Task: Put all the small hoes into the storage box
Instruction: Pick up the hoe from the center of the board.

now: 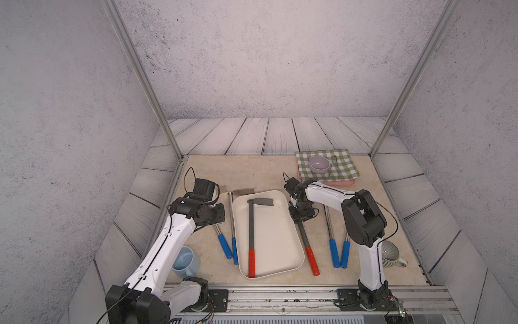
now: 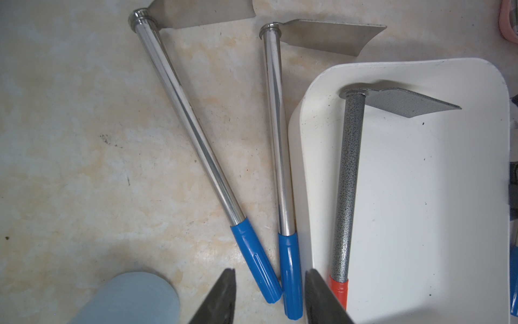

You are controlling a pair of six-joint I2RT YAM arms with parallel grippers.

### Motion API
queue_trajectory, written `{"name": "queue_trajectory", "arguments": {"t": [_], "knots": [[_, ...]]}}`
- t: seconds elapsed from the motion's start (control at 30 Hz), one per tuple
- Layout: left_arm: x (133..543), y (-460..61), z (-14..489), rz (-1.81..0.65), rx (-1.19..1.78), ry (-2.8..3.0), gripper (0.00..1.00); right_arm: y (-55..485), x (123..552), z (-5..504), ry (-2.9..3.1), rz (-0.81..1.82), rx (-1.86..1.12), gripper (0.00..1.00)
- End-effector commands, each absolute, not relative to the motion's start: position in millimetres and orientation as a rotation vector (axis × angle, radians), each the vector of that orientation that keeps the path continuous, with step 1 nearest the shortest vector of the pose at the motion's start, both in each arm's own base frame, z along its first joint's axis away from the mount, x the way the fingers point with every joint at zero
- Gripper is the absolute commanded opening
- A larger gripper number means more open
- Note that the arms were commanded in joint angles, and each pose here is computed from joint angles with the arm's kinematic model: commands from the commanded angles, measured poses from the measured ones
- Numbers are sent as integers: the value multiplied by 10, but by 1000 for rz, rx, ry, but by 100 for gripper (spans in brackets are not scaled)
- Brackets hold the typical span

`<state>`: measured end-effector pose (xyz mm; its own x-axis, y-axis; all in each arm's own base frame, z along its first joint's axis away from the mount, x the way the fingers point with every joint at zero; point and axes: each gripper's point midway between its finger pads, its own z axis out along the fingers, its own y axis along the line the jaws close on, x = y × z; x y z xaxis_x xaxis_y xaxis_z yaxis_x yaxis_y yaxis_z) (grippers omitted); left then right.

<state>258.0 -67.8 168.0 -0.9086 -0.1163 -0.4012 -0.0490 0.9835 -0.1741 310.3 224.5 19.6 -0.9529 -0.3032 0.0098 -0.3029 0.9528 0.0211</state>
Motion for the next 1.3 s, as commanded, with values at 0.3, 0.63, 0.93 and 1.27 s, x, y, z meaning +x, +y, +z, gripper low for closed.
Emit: {"name": "queue_trajectory", "arguments": {"t": [0.3, 0.63, 0.93, 1.27], "knots": [[2598, -694, 1680, -232, -114, 2707, 44, 2256, 3090, 232, -3075, -26, 530, 36], [2616, -694, 1685, -229, -113, 2705, 44, 2248, 3130, 336, -3095, -19, 558, 19], [2619, -691, 1699, -228, -118, 2700, 44, 2105, 3233, 1007, -3190, 33, 586, 12], [2632, -716, 1747, -255, -129, 2682, 44, 2035, 3083, 1889, -3235, -95, 490, 0]]}}
